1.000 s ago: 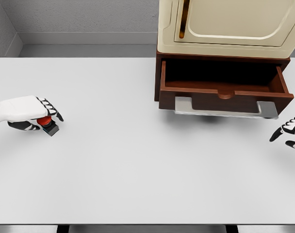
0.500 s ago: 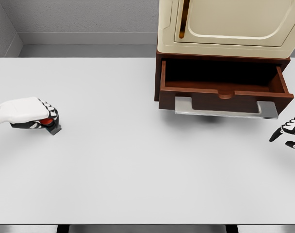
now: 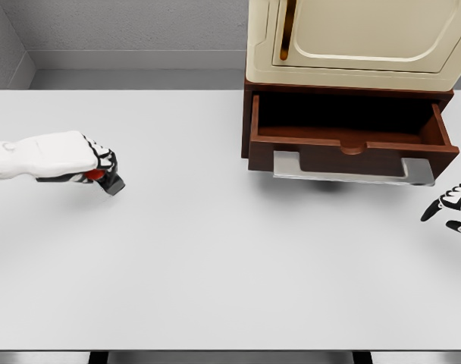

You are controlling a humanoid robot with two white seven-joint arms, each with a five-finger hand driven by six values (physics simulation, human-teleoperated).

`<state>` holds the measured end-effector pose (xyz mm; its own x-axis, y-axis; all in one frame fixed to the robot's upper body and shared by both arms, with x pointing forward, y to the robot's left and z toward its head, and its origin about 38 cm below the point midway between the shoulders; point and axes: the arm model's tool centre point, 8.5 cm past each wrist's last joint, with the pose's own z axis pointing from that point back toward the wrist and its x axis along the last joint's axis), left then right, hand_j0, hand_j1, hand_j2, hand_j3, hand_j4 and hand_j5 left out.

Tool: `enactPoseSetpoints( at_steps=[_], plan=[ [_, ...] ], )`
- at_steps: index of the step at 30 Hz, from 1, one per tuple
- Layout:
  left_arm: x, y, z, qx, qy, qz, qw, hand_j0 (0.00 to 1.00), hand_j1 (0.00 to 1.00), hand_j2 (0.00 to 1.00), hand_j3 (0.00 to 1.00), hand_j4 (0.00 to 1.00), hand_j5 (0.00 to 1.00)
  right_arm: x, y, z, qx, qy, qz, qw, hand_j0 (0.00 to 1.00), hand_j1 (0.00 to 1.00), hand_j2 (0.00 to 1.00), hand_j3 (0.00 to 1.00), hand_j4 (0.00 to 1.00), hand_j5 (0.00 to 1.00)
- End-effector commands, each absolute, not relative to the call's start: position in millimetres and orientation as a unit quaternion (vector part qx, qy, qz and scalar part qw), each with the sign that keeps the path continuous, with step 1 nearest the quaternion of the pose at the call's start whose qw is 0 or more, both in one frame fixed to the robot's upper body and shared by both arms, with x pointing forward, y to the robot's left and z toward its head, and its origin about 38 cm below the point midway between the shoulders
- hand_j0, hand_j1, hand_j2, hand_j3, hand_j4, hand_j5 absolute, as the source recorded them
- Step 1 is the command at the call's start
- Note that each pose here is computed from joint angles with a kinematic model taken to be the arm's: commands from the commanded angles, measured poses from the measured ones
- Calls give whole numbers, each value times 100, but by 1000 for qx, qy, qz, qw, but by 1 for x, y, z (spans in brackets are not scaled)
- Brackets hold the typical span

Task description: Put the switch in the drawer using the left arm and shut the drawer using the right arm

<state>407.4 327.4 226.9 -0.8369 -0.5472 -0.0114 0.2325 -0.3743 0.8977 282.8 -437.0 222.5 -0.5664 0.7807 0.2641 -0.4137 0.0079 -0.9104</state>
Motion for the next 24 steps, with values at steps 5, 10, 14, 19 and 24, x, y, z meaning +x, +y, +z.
enactPoseSetpoints(
  at_steps=[5,10,14,19,24],
  plan=[
    [409,277,238,124,-554,-800,196,33,33,33,33,33,33,283,-437,223,-163,-562,683,437,56,56,56,56,56,56],
    [408,257,255,109,-584,-785,178,32,32,32,32,32,32,283,-437,223,-163,-562,683,437,56,56,56,56,56,56],
    [406,231,266,88,-611,-772,154,25,25,25,25,25,25,283,-437,223,-163,-563,682,437,56,56,56,56,56,56],
    [406,202,276,67,-637,-757,131,26,26,26,26,26,26,283,-437,223,-163,-563,682,437,56,56,56,56,56,56],
    [409,169,294,57,-655,-747,93,26,26,26,26,26,26,283,-437,223,-163,-563,682,437,56,56,56,56,56,56]
  ],
)
